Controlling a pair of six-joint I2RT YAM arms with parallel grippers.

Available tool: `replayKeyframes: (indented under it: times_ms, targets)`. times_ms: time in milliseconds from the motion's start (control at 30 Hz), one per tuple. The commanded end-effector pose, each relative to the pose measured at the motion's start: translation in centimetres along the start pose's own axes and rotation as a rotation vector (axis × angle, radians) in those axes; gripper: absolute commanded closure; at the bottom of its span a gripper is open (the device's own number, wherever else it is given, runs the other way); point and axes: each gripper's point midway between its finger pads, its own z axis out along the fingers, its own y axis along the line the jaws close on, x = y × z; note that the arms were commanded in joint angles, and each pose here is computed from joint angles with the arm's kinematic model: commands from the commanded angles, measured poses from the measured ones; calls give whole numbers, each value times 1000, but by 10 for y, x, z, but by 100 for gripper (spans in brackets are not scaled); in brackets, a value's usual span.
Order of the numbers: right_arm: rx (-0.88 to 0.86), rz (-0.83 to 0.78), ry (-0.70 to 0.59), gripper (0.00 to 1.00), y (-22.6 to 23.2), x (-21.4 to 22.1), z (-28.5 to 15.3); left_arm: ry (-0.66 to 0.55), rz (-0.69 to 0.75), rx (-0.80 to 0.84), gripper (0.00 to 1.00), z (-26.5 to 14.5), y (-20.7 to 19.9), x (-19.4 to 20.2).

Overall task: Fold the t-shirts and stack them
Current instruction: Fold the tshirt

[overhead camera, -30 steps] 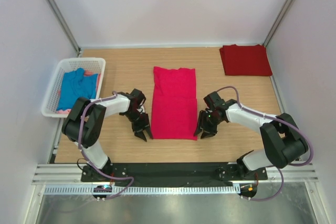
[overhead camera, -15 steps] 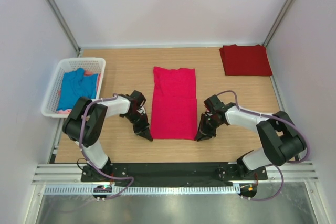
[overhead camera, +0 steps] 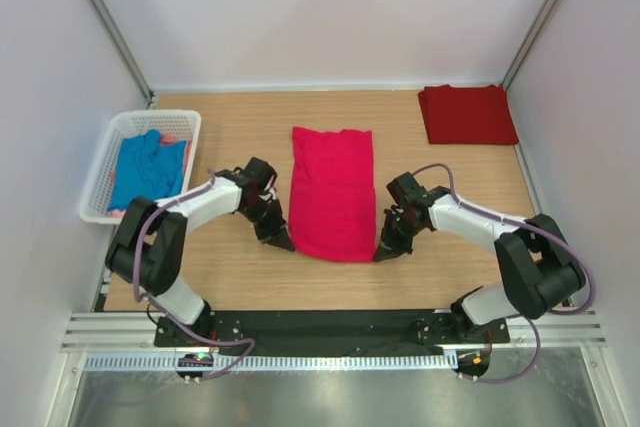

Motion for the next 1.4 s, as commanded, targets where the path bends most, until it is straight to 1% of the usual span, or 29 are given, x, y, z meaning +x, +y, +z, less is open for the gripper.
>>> replayKeyframes:
  times_ms: [0, 67, 100, 133, 200, 367, 400, 500, 567, 700, 733, 767, 933, 967, 1033, 1067, 1100, 1167, 1200, 1233, 1267, 1300, 1367]
  targets:
    - [16, -44, -64, 99, 8, -10, -27, -89, -10, 36, 100, -30, -24, -6]
    - [27, -48, -63, 99, 8, -9, -33, -108, -39, -27, 100, -37, -16, -6]
    - [32, -49, -76, 99, 8, -10, -36, -121, -39, -40, 100, -43, -19, -8]
    - [26, -55, -91, 99, 12, -13, -41, -106, -60, -89, 100, -47, -12, -3]
    - [44, -62, -99, 99, 12, -15, -46, -132, -60, -116, 100, -55, -13, -8]
    - [81, -84, -165, 99, 19, -30, -68, -199, -80, -89, 100, -76, -30, -15]
    - [75, -93, -184, 99, 24, -34, -75, -227, -84, -88, 100, -83, -34, -19]
    - [84, -99, -209, 99, 29, -39, -88, -234, -111, -113, 100, -88, -35, -21]
    - [91, -98, -210, 99, 31, -41, -94, -239, -107, -108, 100, -90, -40, -25]
    - [71, -116, -255, 99, 51, -61, -107, -277, -73, -81, 100, -96, -58, -40]
    - [85, -113, -258, 99, 50, -66, -108, -313, -58, -71, 100, -105, -67, -48]
    - [109, -109, -255, 99, 49, -73, -105, -313, -51, -85, 100, -103, -69, -55]
    - [107, -101, -309, 99, 65, -114, -116, -335, -53, -97, 100, -114, -86, -88]
    - [113, -105, -318, 99, 66, -123, -118, -361, -49, -71, 100, -124, -97, -98]
    - [107, -106, -334, 99, 77, -145, -121, -370, -63, -80, 100, -123, -99, -115]
    - [85, -112, -360, 99, 85, -158, -130, -417, -60, -56, 100, -137, -109, -130]
    - [79, -112, -364, 99, 89, -166, -128, -423, -68, -88, 100, -133, -106, -140]
    - [61, -127, -379, 99, 99, -187, -117, -466, -46, -91, 100, -140, -113, -158]
    - [40, -128, -410, 99, 109, -201, -125, -493, -44, -84, 100, -143, -116, -169]
    - [65, -116, -382, 99, 106, -210, -111, -516, -44, -68, 100, -144, -124, -184]
    - [64, -113, -384, 99, 108, -216, -112, -528, -55, -57, 100, -146, -125, -195]
    - [41, -111, -411, 99, 117, -228, -121, -549, -48, -17, 100, -147, -134, -207]
    - [37, -104, -412, 99, 119, -242, -114, -583, -56, 19, 100, -144, -142, -227]
